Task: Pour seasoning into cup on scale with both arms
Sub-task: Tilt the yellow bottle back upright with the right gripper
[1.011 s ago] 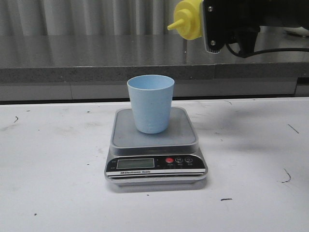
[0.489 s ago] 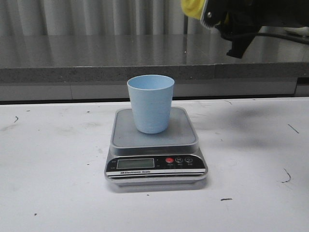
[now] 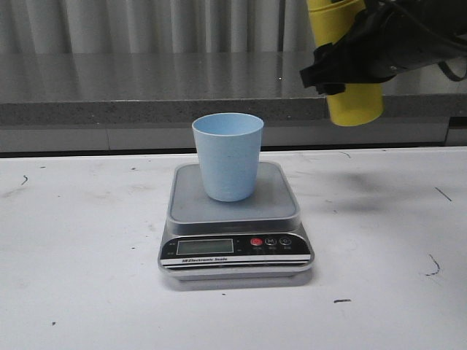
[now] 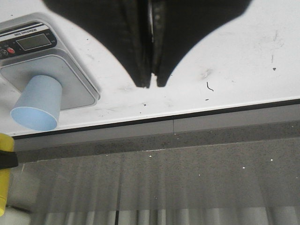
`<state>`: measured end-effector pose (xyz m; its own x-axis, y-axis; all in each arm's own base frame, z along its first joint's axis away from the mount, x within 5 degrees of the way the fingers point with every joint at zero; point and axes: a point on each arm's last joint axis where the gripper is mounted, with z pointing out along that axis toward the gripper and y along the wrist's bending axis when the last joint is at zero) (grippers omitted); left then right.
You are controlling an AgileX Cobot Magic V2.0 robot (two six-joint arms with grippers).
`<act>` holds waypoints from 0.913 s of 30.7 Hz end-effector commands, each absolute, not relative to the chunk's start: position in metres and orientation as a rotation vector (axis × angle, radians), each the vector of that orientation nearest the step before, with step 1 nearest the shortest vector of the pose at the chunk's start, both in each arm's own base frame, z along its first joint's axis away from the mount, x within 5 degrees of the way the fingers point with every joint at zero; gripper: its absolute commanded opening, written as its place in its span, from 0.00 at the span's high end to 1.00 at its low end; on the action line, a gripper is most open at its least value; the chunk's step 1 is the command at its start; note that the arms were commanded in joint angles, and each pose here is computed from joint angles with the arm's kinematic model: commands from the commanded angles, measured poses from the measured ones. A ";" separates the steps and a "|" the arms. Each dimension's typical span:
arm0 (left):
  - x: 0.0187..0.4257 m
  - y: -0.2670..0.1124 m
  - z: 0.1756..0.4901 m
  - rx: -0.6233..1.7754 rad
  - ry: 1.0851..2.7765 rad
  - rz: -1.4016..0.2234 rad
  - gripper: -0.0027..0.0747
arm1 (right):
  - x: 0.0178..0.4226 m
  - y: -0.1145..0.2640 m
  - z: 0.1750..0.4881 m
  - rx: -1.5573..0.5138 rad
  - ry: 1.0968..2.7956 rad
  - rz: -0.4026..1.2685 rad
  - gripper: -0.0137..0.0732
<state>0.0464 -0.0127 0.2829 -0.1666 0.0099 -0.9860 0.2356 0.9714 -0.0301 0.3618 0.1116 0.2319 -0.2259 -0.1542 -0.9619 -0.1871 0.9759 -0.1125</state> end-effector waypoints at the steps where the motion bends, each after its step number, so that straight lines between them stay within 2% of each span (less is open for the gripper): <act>1: 0.047 -0.013 0.299 0.156 1.635 -0.222 0.99 | 0.362 0.111 0.272 -0.056 1.640 0.164 0.77; 11: 0.047 -0.013 0.299 0.156 1.635 -0.222 0.99 | 0.362 0.110 0.273 -0.023 1.634 0.186 0.77; 18: 0.047 -0.013 0.299 0.156 1.635 -0.222 0.99 | 0.361 0.111 0.267 -0.042 1.701 0.201 0.77; 23: 0.047 -0.013 0.299 0.156 1.635 -0.222 0.99 | 0.355 0.110 0.257 -0.050 1.733 0.194 0.77; 28: 0.047 -0.013 0.299 0.156 1.635 -0.222 0.99 | 0.338 0.101 0.236 -0.033 1.747 0.163 0.84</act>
